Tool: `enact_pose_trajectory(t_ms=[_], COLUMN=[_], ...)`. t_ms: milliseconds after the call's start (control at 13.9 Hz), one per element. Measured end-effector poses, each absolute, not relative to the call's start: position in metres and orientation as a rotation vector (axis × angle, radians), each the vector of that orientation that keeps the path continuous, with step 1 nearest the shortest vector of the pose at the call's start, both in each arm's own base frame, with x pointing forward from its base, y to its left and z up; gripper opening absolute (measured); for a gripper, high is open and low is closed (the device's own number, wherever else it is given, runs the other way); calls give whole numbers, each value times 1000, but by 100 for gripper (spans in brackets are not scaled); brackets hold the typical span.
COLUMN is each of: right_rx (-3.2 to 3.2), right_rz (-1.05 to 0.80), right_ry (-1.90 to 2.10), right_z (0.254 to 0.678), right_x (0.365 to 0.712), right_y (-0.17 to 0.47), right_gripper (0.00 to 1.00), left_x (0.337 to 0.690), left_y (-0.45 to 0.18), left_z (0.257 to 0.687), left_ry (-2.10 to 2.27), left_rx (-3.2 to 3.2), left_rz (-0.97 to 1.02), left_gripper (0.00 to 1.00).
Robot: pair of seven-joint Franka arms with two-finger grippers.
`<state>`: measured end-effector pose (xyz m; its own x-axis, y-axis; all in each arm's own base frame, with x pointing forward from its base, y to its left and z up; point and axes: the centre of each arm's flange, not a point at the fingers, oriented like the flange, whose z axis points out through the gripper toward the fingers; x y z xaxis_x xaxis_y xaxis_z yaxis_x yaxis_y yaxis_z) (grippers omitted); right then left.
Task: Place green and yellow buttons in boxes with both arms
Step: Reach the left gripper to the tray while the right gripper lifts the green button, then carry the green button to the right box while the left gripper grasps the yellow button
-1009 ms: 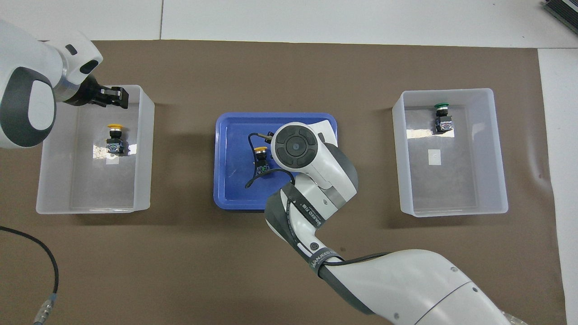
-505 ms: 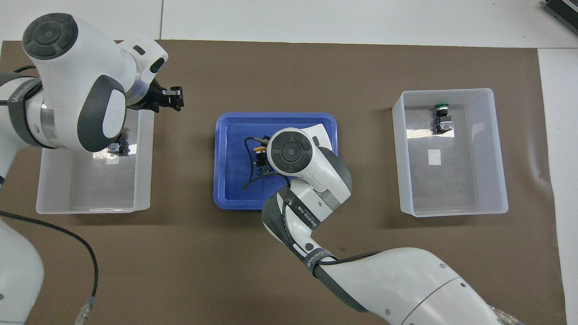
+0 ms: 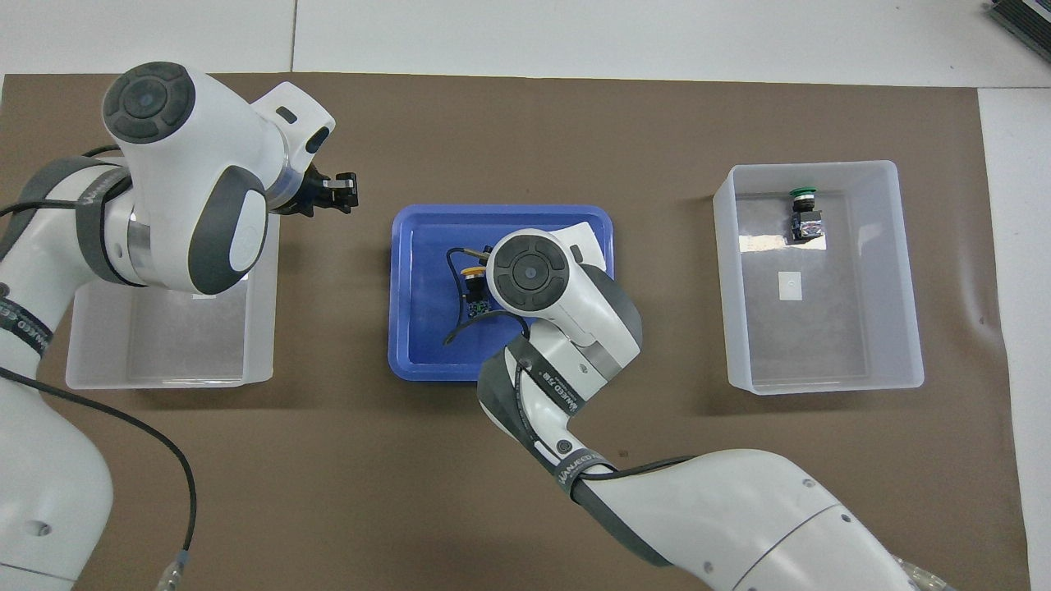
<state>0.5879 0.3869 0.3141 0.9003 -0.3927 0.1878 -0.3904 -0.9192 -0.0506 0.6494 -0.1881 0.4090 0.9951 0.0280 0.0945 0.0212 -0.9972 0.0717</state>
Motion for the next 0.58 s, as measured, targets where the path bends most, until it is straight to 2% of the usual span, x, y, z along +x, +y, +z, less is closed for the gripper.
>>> enact_pose_trajectory(t_ms=[433,577], right_rx=[-3170,-3208], right_rz=[-284,-258], right_ry=[457,387], right_z=[414,432], right_x=[616,621], right_y=[288,249], right_gripper=[40,40], left_x=[630,620], left_y=[-235,-258], left_z=[393,388], left_ry=[81,84], left_rx=[3058,3048], left_rz=[138,154], left_gripper=[52,52])
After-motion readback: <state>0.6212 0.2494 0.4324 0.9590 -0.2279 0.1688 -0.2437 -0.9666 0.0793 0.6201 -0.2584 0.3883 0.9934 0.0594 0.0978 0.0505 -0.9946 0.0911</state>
